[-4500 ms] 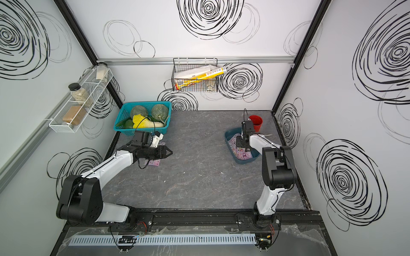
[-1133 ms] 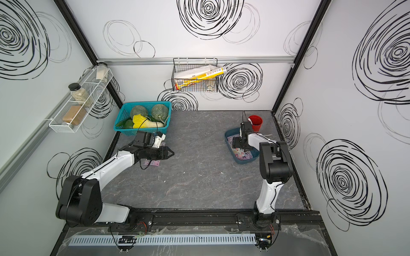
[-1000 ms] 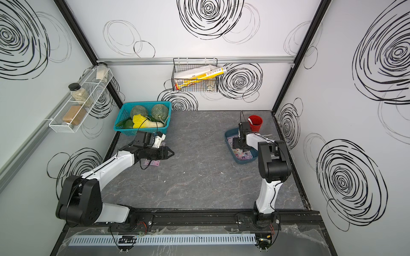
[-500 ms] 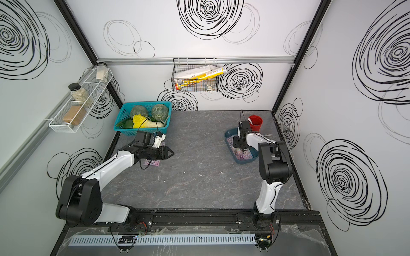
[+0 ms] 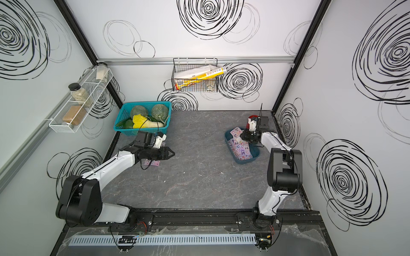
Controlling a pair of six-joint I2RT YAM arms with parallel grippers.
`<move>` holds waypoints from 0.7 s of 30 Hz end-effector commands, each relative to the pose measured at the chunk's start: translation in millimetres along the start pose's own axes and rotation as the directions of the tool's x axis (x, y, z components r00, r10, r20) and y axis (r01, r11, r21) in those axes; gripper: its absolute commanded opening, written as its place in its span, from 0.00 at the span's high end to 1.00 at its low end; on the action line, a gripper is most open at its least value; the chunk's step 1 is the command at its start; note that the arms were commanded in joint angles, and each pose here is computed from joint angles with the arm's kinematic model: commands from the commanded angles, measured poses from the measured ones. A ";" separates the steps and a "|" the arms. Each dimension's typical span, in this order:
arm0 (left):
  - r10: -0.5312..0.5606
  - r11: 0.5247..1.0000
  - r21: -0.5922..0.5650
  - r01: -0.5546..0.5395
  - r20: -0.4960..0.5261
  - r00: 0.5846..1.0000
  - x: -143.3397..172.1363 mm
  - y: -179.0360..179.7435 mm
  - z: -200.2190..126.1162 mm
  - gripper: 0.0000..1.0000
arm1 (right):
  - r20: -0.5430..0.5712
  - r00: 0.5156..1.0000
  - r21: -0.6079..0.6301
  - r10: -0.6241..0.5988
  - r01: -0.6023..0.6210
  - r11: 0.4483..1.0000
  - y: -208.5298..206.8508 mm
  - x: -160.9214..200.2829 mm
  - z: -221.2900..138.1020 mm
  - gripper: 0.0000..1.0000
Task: Take the stickers out of the storage box
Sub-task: Pick up the sticker from the storage box, then place the sticker at the center of the board.
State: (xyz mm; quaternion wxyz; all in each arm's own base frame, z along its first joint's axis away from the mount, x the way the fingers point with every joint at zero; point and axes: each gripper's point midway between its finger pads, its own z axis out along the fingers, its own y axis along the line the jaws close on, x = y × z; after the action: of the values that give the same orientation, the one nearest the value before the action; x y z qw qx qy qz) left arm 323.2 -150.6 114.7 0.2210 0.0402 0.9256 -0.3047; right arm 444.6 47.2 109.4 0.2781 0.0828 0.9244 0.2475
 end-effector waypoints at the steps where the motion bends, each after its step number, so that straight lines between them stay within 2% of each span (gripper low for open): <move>1: 0.043 0.999 0.005 -0.044 0.008 0.999 -2.6 -7.9 -1.0 0.43 | -0.004 1.000 -0.152 0.020 -0.020 0.988 25.0 0.2 -8.0 0.76; 5: 0.078 0.997 0.015 -0.079 0.022 0.997 -6.5 -30.8 3.4 0.43 | -0.011 0.998 -0.257 0.064 -0.065 0.964 31.6 -5.2 -14.4 0.76; 10: 0.084 0.973 0.208 -0.097 0.070 0.994 -13.6 -107.9 26.3 0.42 | -0.006 0.995 -0.335 0.101 -0.097 0.937 36.3 -14.5 -26.4 0.76; 14: 0.149 0.954 0.261 -0.149 0.019 0.989 -15.3 -154.8 59.1 0.42 | -0.002 0.994 -0.356 0.108 -0.101 0.929 36.2 -17.6 -36.0 0.76; 17: 0.195 0.940 0.282 -0.190 0.008 0.981 -18.7 -182.5 69.6 0.42 | 0.001 0.995 -0.371 0.101 -0.093 0.924 40.5 -15.1 -43.6 0.76; 21: 0.144 0.912 0.383 -0.148 0.039 0.989 -30.6 -206.2 66.1 0.40 | 0.017 0.996 -0.357 0.086 -0.074 0.931 43.2 -6.9 -54.4 0.75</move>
State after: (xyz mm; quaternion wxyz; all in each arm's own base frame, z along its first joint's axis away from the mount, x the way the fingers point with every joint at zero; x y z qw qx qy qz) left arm 320.2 -342.5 163.7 0.2136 0.1644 0.8683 -0.4165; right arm 433.9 54.5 155.3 0.2805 0.0915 0.8622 0.4117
